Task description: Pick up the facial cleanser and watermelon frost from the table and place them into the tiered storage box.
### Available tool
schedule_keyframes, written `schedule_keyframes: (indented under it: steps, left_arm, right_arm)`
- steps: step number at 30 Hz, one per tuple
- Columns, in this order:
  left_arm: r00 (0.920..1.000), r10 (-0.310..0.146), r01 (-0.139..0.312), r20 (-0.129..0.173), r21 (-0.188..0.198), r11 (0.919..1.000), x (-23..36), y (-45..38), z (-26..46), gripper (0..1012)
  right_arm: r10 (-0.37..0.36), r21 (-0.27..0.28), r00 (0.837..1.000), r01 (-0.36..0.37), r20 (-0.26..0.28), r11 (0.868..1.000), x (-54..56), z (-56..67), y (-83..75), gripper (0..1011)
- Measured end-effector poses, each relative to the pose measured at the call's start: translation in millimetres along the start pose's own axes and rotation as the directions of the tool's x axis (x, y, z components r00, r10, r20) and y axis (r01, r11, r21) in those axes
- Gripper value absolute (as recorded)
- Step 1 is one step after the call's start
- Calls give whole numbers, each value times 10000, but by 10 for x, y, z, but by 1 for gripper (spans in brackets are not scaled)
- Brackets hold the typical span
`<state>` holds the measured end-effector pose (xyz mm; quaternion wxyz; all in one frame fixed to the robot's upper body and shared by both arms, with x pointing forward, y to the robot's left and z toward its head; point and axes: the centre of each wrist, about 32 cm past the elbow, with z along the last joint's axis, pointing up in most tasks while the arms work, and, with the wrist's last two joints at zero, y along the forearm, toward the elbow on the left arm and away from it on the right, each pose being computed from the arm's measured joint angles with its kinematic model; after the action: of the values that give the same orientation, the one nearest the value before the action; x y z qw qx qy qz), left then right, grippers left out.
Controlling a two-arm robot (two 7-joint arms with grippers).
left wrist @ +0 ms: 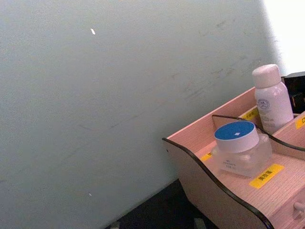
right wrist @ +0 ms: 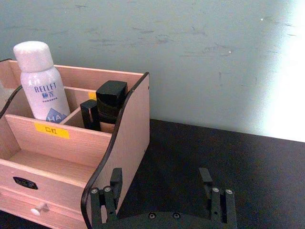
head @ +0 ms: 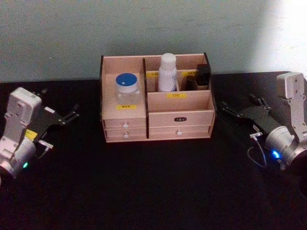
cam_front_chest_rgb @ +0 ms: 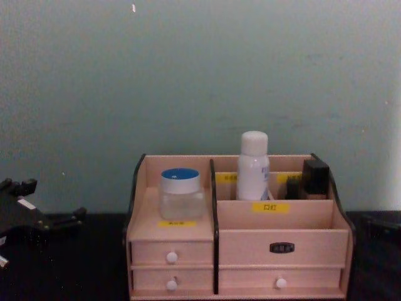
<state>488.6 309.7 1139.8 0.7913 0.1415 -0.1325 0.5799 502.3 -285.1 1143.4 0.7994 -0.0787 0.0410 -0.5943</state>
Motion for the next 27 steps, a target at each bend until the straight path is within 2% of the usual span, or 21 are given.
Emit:
schedule_keyframes:
  steps: [27]
  left_arm:
    - [10000,0,0,0,0,10000,0,0,0,1001]
  right_arm:
    - [0,0,10000,0,-1,10000,0,0,0,1002]
